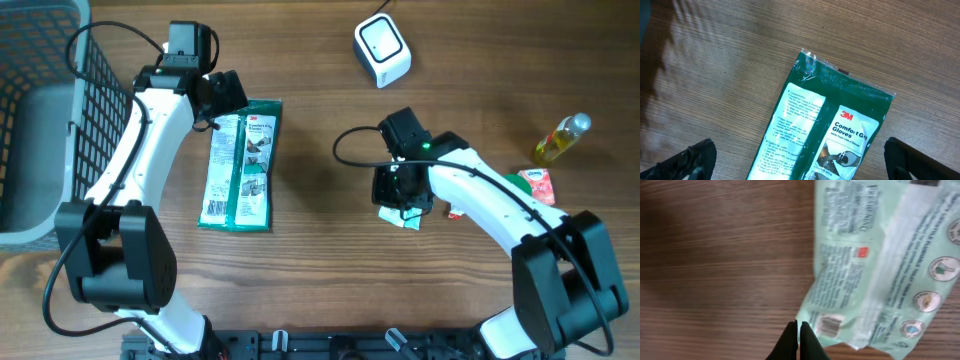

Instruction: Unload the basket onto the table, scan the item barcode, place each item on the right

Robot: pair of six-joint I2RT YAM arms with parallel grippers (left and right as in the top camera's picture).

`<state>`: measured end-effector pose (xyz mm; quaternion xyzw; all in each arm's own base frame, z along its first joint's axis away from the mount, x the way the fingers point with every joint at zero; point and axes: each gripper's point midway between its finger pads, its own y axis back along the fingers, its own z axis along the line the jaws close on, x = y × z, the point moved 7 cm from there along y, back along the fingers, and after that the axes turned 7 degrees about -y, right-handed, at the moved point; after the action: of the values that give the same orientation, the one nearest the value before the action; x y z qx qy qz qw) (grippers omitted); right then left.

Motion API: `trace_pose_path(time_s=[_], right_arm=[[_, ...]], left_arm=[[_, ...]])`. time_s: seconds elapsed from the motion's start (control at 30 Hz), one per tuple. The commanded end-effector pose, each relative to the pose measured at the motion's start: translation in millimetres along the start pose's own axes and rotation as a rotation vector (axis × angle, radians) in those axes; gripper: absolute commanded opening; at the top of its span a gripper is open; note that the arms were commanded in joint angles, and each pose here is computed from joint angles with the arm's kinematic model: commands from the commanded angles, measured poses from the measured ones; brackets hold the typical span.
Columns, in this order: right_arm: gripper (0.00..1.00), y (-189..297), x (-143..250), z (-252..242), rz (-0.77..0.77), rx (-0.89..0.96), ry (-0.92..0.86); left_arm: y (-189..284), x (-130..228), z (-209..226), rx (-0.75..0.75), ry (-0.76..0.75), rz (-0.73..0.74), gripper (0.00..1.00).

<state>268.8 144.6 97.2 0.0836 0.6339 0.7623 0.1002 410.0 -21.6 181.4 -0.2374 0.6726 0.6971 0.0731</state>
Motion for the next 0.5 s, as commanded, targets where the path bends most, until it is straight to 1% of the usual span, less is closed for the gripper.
trace_pose_path(time_s=[0.0,0.2,0.33,0.47], right_arm=[[0.04,-9,-2,-9,-0.03,0.069,-0.038],[0.04,-11,-4,-13,-0.05,0.097,-0.036],[0.04,-10,-5,-20,-0.076,0.16,-0.037],[0.04,-9,-5,-23,-0.071,0.174,-0.04]], left_arm=[[2,-2,1,-0.007,-0.003,-0.01,1.0],[2,-2,1,-0.007,-0.003,-0.01,1.0],[2,-2,1,-0.007,-0.003,-0.01,1.0],[2,-2,1,-0.007,-0.003,-0.01,1.0]])
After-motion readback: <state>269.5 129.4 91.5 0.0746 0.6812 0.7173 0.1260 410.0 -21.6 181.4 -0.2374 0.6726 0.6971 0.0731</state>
